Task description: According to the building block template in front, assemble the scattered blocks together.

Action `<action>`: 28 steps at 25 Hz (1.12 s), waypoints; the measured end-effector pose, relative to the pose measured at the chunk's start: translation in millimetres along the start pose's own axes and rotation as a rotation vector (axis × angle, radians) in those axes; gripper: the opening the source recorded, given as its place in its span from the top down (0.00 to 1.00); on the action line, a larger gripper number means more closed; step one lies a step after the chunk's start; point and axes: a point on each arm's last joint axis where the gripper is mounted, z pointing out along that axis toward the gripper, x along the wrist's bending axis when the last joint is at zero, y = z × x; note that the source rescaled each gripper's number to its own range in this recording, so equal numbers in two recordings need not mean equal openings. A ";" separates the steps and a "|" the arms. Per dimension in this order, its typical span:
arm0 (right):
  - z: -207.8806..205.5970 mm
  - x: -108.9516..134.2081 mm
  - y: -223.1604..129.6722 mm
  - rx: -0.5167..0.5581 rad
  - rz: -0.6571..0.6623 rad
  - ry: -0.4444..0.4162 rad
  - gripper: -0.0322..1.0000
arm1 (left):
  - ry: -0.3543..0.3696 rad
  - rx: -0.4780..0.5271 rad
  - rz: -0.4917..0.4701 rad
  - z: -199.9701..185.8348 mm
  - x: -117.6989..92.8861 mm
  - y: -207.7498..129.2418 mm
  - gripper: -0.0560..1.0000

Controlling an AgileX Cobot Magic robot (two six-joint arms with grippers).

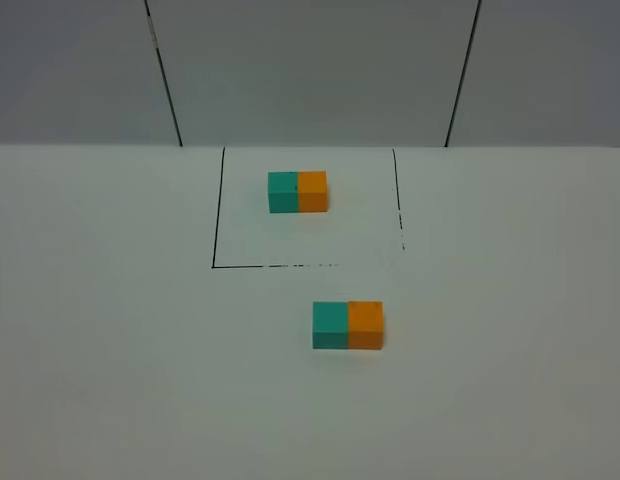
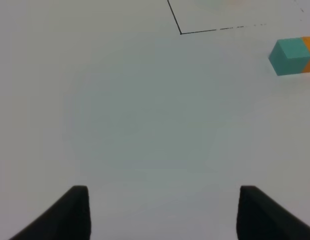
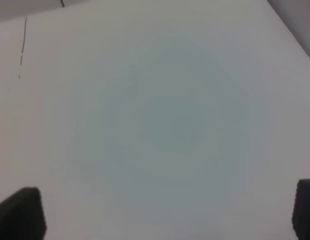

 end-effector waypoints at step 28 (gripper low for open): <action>0.0 0.4 0.1 -0.002 0.005 0.004 0.06 | 0.000 0.000 0.001 0.0 0.0 0.0 0.63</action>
